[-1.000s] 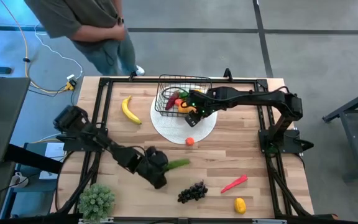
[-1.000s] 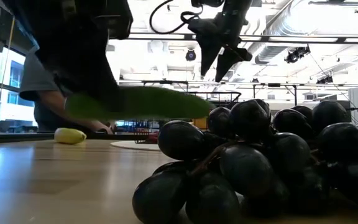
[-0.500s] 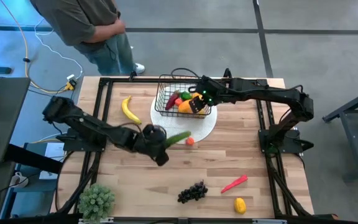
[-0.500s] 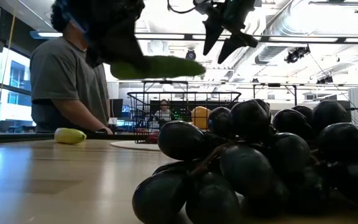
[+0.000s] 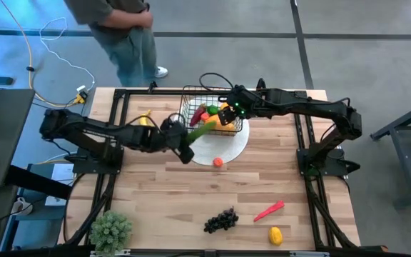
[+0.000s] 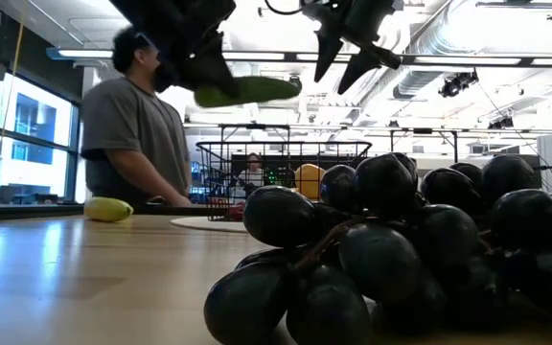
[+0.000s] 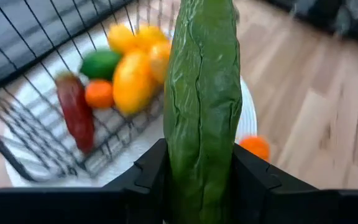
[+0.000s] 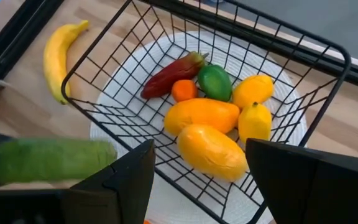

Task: Build produce basket
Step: Put the cucumber into the wire basket

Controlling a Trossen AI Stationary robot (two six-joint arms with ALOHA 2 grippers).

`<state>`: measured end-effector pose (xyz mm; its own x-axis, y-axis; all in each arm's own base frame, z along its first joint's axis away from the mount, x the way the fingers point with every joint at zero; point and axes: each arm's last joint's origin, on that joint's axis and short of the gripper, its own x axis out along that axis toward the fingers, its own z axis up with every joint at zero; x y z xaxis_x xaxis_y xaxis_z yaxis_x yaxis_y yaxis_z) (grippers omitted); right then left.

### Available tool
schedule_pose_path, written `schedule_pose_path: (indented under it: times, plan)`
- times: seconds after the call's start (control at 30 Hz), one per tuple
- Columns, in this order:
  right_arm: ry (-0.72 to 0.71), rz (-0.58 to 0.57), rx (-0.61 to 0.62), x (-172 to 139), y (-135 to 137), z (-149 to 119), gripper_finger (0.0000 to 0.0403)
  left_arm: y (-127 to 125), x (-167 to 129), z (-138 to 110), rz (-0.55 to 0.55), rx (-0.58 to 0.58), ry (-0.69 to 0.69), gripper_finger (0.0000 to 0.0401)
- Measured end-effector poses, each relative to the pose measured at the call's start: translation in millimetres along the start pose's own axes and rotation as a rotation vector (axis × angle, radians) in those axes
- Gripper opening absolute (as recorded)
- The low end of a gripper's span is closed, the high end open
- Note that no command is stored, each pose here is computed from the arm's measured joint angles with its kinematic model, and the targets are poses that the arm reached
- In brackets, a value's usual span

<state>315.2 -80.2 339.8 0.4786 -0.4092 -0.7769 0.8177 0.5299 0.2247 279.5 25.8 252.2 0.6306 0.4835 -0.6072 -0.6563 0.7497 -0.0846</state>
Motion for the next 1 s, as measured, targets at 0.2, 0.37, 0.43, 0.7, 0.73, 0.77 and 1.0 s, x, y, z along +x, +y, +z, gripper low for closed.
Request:
schedule_pose_path:
  times: [0.2,0.37,0.43,0.7,0.73,0.77,1.0]
  plan:
    - [-0.014,-0.016,0.025,2.8,-6.8,6.9,0.0232,19.8,10.0,14.8,0.057,-0.056,-0.050,0.0110]
    - [-0.029,-0.033,0.002,5.9,-15.2,15.1,0.0232,40.8,19.4,24.1,0.129,-0.112,-0.069,0.0110]
    - [-0.032,-0.039,-0.030,7.0,-18.6,18.0,0.0232,49.9,22.4,28.7,0.154,-0.139,-0.085,0.0110]
    - [0.007,-0.011,-0.112,11.9,-34.4,29.7,0.0232,82.6,37.5,41.0,0.226,-0.227,-0.120,0.0110]
    - [0.009,-0.012,-0.111,12.3,-36.3,30.9,0.0232,86.1,41.1,41.5,0.230,-0.236,-0.119,0.0110]
    - [0.010,-0.014,-0.111,12.8,-38.4,32.2,0.0232,88.0,45.1,42.2,0.227,-0.249,-0.124,0.0110]
    - [0.024,-0.016,-0.097,15.7,-51.7,40.4,0.0232,98.2,69.2,41.2,0.249,-0.295,-0.133,0.0110]
